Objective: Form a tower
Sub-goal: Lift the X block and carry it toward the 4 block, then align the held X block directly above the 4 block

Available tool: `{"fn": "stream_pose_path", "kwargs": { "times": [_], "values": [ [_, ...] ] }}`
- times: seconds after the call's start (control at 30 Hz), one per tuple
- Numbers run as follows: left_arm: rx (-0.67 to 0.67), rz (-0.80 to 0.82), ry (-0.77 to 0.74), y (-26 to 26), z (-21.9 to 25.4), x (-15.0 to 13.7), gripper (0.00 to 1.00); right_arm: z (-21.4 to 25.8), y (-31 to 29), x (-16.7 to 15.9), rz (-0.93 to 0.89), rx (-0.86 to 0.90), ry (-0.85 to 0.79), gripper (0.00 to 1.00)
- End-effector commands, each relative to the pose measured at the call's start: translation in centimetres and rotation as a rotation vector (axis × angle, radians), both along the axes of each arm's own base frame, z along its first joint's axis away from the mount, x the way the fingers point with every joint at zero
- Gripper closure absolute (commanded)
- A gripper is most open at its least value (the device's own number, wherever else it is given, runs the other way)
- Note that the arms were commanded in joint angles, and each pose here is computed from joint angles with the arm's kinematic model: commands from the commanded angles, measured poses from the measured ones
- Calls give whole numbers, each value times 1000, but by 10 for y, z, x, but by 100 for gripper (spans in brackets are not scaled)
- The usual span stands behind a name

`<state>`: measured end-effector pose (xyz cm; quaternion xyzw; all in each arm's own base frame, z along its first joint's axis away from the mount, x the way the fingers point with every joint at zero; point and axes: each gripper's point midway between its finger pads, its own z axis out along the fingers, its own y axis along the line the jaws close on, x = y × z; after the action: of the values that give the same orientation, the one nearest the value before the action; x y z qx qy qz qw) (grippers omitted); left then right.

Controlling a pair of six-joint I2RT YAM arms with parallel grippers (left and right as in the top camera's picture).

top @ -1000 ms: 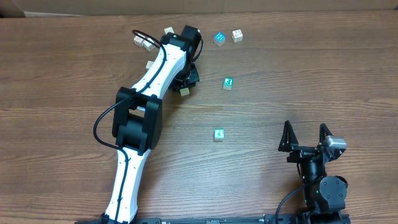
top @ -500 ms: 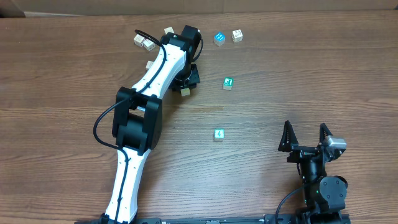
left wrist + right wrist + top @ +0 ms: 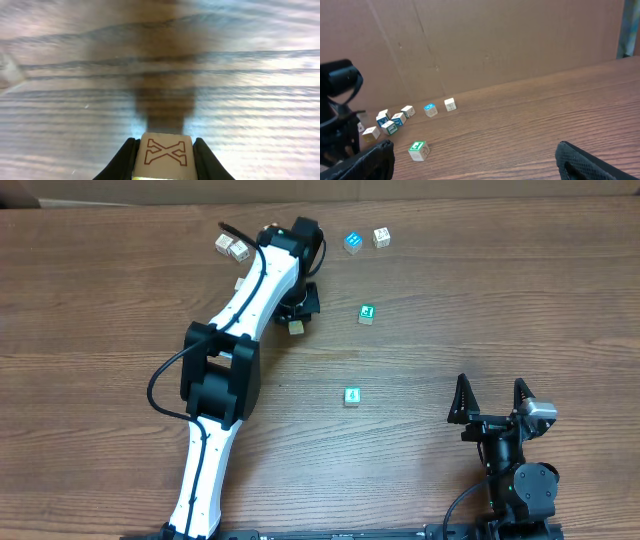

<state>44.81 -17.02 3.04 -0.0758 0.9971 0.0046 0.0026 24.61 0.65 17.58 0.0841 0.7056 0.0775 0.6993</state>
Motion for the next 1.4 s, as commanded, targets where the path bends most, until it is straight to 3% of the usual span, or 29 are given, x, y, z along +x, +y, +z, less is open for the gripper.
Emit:
{"fn": "stream_pose_path", "kwargs": {
  "times": [0.0,0.3,0.6,0.9,1.07,1.23,1.37],
  "values": [
    [-50,-36,-100,-11,56,9,96,-2,1,0,5,-5,-2,0],
    [-53,-81,-97,-5,131,-36,95,-2,1,0,5,-5,-2,0],
    [-76,-208,-40,-23,164,-87,96,-2,1,0,5,-5,-2,0],
    [-90,-334,3,-74,158,-127,96,-2,1,0,5,-5,-2,0],
    [-20,-274,41,-82,143,-145,96,-2,1,0,5,-5,-2,0],
    [81,-211,8,-81,131,-149,96,-2,1,0,5,-5,-2,0],
    [79,-174,-21,-93,119,-148,96,-2,1,0,5,-5,-2,0]
  ]
}}
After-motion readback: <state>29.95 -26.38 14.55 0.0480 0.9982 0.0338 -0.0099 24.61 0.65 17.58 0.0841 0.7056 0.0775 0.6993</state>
